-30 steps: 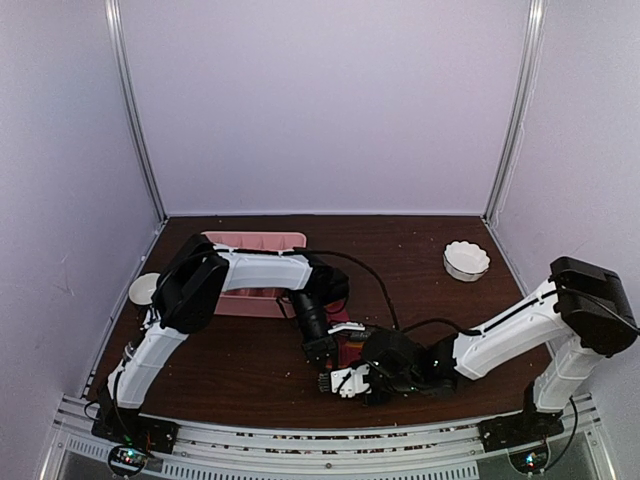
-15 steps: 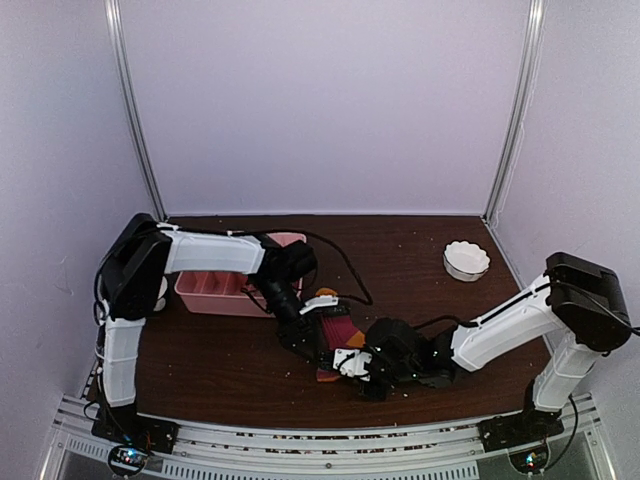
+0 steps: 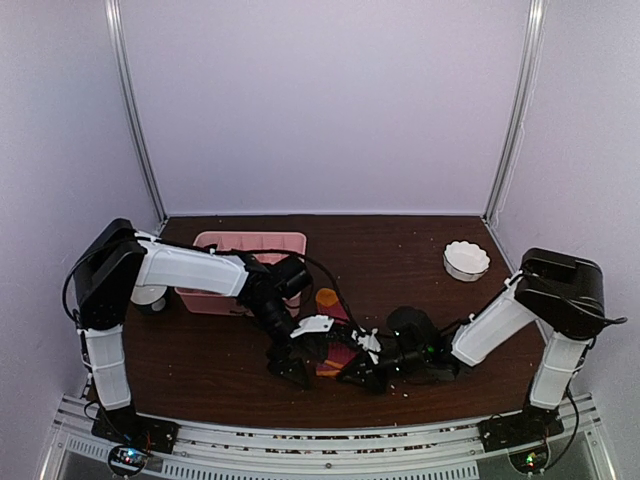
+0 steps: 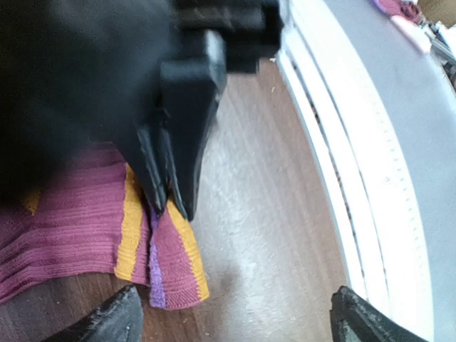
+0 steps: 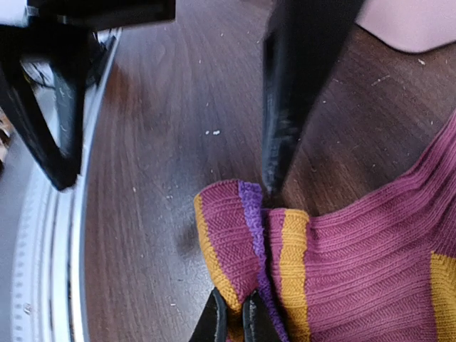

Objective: Roll the socks
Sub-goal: Roll the sock.

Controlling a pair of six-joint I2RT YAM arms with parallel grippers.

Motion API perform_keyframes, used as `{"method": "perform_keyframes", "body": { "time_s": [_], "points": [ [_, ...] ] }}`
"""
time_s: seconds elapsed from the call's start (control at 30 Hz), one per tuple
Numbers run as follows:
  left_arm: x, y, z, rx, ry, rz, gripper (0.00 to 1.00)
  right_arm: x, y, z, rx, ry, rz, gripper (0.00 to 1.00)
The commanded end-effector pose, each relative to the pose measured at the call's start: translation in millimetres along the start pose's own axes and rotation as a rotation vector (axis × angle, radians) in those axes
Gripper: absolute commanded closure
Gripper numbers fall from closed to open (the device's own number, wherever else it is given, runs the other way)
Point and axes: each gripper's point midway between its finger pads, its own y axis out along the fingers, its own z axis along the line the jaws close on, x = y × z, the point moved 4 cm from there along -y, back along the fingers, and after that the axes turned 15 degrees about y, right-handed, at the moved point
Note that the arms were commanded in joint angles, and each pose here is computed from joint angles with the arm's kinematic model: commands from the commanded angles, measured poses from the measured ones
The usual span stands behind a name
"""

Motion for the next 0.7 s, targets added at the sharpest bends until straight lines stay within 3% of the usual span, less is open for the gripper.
{"method": "perform_keyframes", "body": {
  "time_s": [0.0,0.17,0.37,0.67],
  "points": [
    [14.3,-10.1,21.8,0.135,0.105,-0.032,0.12,-86.7,-4.9,-26.5,-0.013,0.353,0.287,1.0],
    [10.7,-2.6,36.4,0.179,0.081,-0.026,0.24,-92.1,-5.1,-35.0,-0.004,0.453,0.293,1.0],
    [13.8,9.7,35.0,0.13,0.082,-0.015,0.31,-95.6,-2.2,-39.9,-0.014,0.505,0.318,1.0],
    [0.4,30.3,43.0,0.042,-0.015,0.06,0.59,-89.0,1.0,-43.9,-0.009,0.569,0.293,1.0]
  ]
}}
